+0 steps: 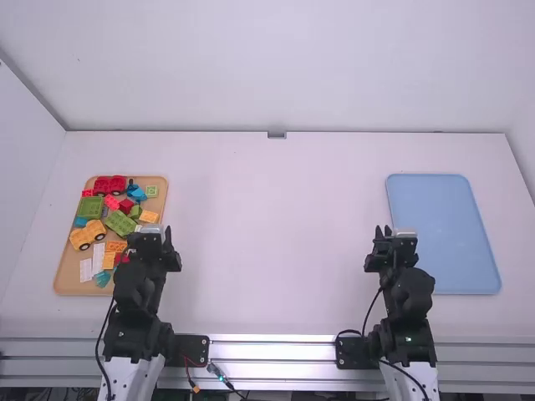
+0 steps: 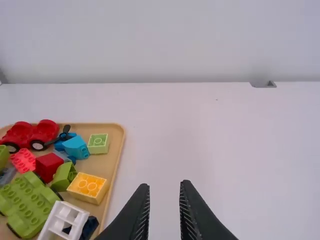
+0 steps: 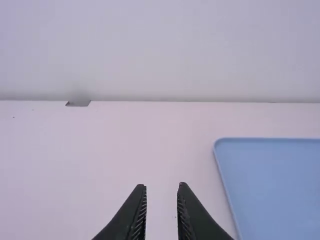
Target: Assemble lego blocks to make yellow taxi
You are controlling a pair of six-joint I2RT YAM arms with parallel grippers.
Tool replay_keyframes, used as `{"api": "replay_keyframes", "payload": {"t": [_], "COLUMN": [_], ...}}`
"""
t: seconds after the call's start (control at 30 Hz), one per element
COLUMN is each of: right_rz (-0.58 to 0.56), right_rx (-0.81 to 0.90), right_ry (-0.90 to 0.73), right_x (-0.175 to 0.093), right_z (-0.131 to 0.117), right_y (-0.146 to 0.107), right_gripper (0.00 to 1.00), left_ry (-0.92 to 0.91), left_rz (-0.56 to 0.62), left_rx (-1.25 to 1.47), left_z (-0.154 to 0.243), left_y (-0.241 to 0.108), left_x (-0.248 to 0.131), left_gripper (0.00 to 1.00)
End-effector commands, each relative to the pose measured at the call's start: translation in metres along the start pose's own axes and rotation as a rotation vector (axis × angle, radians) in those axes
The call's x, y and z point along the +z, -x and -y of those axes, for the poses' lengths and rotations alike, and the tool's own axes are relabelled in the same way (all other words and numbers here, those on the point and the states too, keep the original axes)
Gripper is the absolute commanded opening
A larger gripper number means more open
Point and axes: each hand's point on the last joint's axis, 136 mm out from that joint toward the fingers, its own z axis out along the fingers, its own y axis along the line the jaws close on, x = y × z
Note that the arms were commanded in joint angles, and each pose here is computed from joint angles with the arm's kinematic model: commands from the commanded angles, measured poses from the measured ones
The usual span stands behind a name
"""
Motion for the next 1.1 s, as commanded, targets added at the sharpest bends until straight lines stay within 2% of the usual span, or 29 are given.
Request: {"api": "replay_keyframes", "payload": {"t": [0.0,0.1,0.47,0.63,0.8,1.0,1.07], "right_rz": [0.024,0.02,0.009,0.002,0.003,-0.003,-0.006], "right_rx": [-0.02,-0.028,-0.11,-0.139,-0.175,-0.21,-0.224], "right_ry": [-0.004,-0.002,0.028,0.041,0.056,0.072,0.078], "right_x": [0.0,0.001,0.023,0.036,0.057,0.079,0.088], "right_z": [0.0,0.0,-0.009,-0.013,-0.02,-0.027,-0.031], "right_y": [0.022,0.024,0.066,0.081,0.099,0.113,0.117], "right_gripper": [0.21,0.22,0.44,0.52,0.63,0.74,0.78], "left_ry": [0.048,0.055,0.178,0.24,0.317,0.294,0.326], "left_rz": [0.0,-0.013,-0.196,-0.252,-0.331,-0.439,-0.494], "left_rx": [0.025,0.033,0.089,0.019,-0.093,0.046,0.043], "left_z": [-0.011,-0.013,-0.045,-0.059,-0.076,-0.087,-0.104], "left_y": [0.017,0.019,0.044,0.054,0.057,0.066,0.068], "left_x": [-0.002,-0.002,0.003,0.01,0.019,0.03,0.028], "left_gripper": [0.21,0.22,0.44,0.52,0.63,0.74,0.78]}}
